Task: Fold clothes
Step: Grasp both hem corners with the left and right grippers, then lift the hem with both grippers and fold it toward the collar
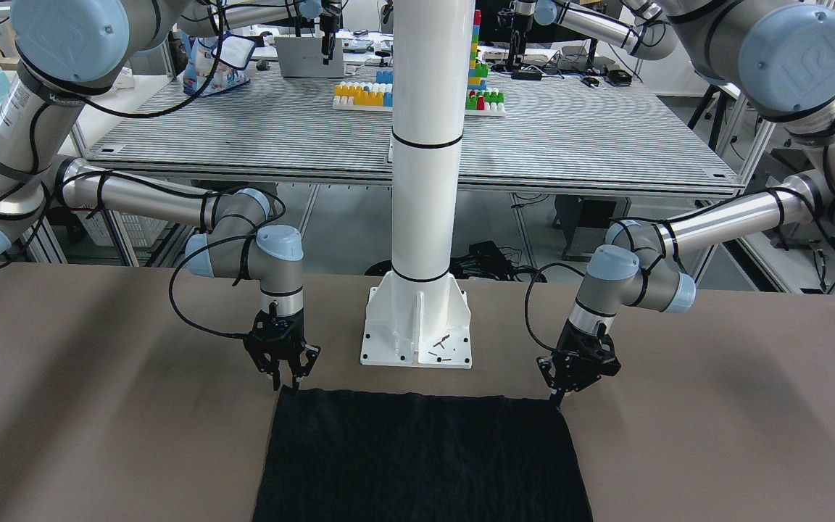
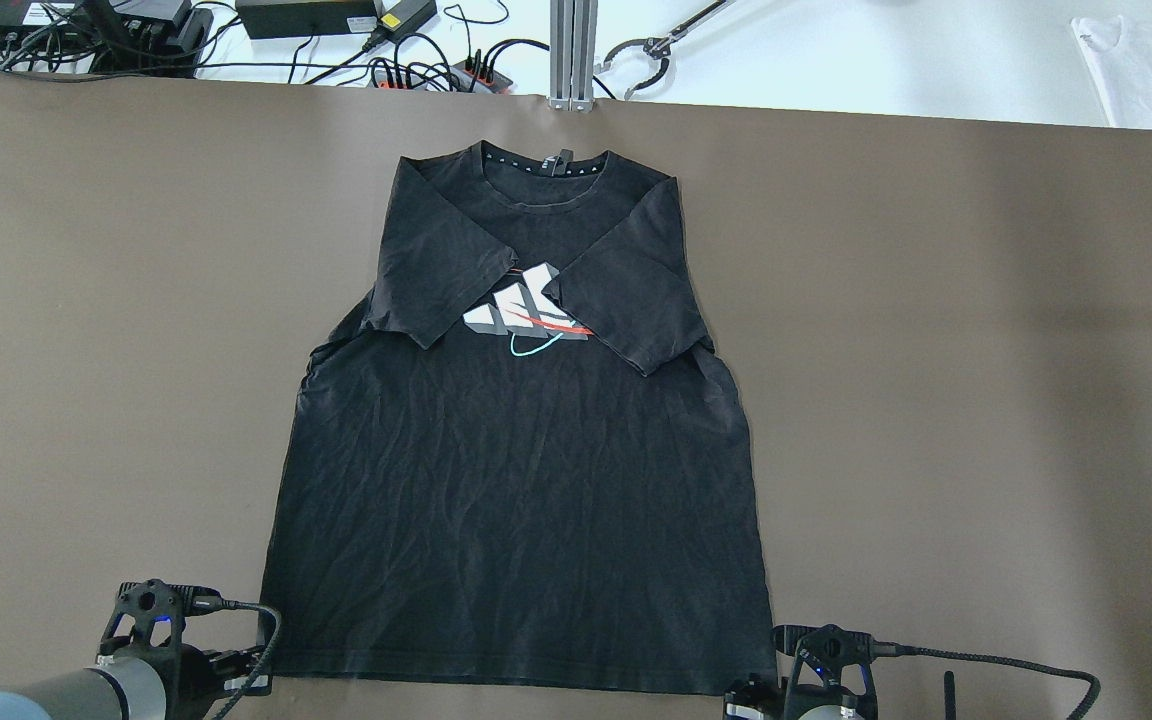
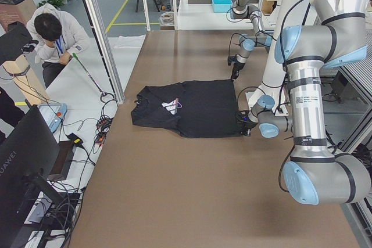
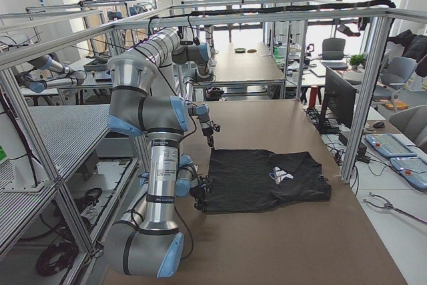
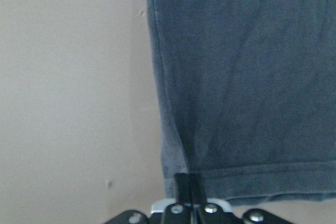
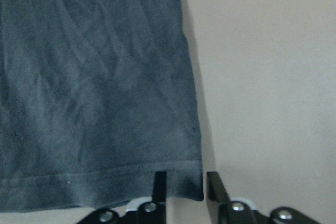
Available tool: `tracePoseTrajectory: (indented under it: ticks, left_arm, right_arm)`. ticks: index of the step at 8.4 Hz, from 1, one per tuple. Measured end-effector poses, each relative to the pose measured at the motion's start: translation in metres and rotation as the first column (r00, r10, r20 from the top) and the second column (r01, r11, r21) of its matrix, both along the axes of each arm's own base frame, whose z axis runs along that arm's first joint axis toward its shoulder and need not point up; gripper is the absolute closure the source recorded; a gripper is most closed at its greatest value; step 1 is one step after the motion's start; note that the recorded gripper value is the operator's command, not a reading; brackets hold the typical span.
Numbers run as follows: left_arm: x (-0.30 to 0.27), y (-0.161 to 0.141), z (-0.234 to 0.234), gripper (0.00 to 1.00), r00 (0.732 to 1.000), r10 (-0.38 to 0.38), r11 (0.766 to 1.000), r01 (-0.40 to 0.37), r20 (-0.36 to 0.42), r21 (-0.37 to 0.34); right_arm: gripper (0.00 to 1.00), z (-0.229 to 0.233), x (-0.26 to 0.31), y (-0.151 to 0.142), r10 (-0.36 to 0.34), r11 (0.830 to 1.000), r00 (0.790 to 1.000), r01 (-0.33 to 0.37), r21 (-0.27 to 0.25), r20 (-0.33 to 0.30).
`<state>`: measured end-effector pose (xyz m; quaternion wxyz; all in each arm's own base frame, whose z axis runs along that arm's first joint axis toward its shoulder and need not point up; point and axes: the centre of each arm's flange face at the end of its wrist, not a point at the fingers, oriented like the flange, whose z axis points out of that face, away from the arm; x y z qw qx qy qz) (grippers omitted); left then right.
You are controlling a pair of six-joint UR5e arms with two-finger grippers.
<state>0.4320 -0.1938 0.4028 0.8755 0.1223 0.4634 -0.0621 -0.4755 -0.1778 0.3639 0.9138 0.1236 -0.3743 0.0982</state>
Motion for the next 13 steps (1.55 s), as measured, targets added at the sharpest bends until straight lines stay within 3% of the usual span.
tracePoseTrajectory:
  ticks: [4, 7, 9, 11, 13]
  left_arm:
    - [-0.005, -0.002, -0.007, 1.00, 1.000, -0.003, 1.000, 0.003, -0.013, 0.000]
    - [-0.040, -0.013, -0.063, 1.00, 0.999, 0.027, 0.998, -0.028, -0.024, -0.049]
    - [-0.067, -0.039, -0.097, 1.00, 0.998, 0.049, 0.996, -0.051, -0.035, -0.068]
    - [-0.091, -0.070, -0.120, 1.00, 0.994, 0.072, 0.995, -0.077, -0.077, -0.064]
    - [-0.112, -0.095, -0.142, 1.00, 0.987, 0.105, 0.989, -0.117, -0.125, -0.088]
  right_arm:
    - [1.00, -0.008, 0.004, -0.003, 0.006, 1.000, 1.000, -0.005, -0.001, 0.018]
    - [1.00, -0.041, 0.028, -0.015, 0.018, 1.000, 0.997, -0.018, 0.003, 0.073]
    - [1.00, -0.074, 0.061, -0.038, 0.016, 1.000, 0.996, -0.017, 0.015, 0.083]
    - [1.00, -0.101, 0.100, -0.069, 0.014, 1.000, 0.997, -0.013, -0.007, 0.074]
    - [1.00, -0.114, 0.127, -0.080, -0.033, 0.999, 0.998, 0.033, 0.000, 0.056]
